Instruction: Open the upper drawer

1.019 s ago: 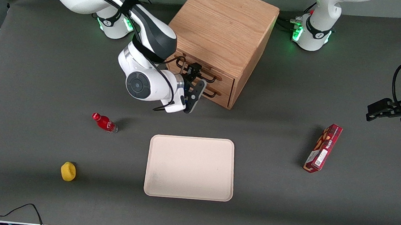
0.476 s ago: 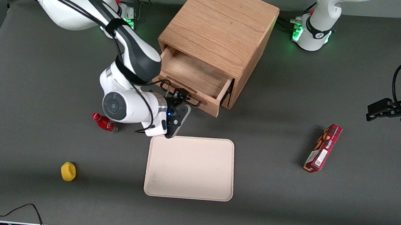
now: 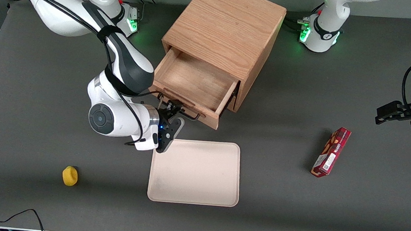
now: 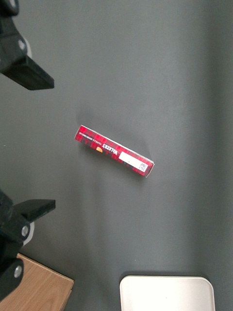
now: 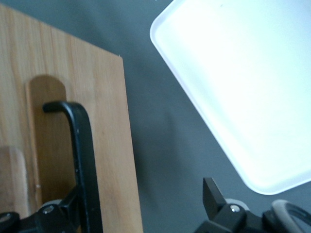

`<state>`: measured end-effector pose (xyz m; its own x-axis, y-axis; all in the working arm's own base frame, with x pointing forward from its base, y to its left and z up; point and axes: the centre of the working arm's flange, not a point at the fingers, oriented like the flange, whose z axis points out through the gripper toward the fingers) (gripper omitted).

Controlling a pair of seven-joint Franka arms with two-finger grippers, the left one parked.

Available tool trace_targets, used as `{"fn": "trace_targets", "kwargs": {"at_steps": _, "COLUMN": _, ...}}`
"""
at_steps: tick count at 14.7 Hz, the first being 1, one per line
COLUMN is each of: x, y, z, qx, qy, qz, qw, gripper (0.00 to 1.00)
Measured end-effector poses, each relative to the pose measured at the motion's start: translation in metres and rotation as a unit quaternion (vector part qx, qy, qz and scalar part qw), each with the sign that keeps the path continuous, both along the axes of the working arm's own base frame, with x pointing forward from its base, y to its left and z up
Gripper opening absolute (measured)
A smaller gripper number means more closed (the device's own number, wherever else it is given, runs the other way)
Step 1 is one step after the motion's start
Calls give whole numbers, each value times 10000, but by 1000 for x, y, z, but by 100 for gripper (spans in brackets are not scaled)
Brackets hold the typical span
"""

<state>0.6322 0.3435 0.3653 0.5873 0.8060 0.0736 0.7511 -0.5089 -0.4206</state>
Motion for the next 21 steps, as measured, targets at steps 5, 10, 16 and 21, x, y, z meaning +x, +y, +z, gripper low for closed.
{"fn": "trace_targets", "kwargs": {"at_steps": 5, "x": 21, "y": -20, "z": 6, "qx": -23, "qy": -263, "qz": -3, "qw": 9997, "gripper": 100}}
{"fn": "trace_targets", "kwargs": {"at_steps": 10, "x": 51, "y": -59, "z": 24, "qx": -7, "qy": -735, "qz": 98, "qw": 9972, "gripper": 100}}
{"fn": "trace_targets", "kwargs": {"at_steps": 16, "x": 78, "y": -91, "z": 68, "qx": 98, "qy": -1384, "qz": 238, "qw": 9900, "gripper": 100}}
{"fn": "trace_targets", "kwargs": {"at_steps": 21, "x": 52, "y": -122, "z": 182, "qx": -283, "qy": -1468, "qz": -721, "qw": 9861, "gripper": 100}}
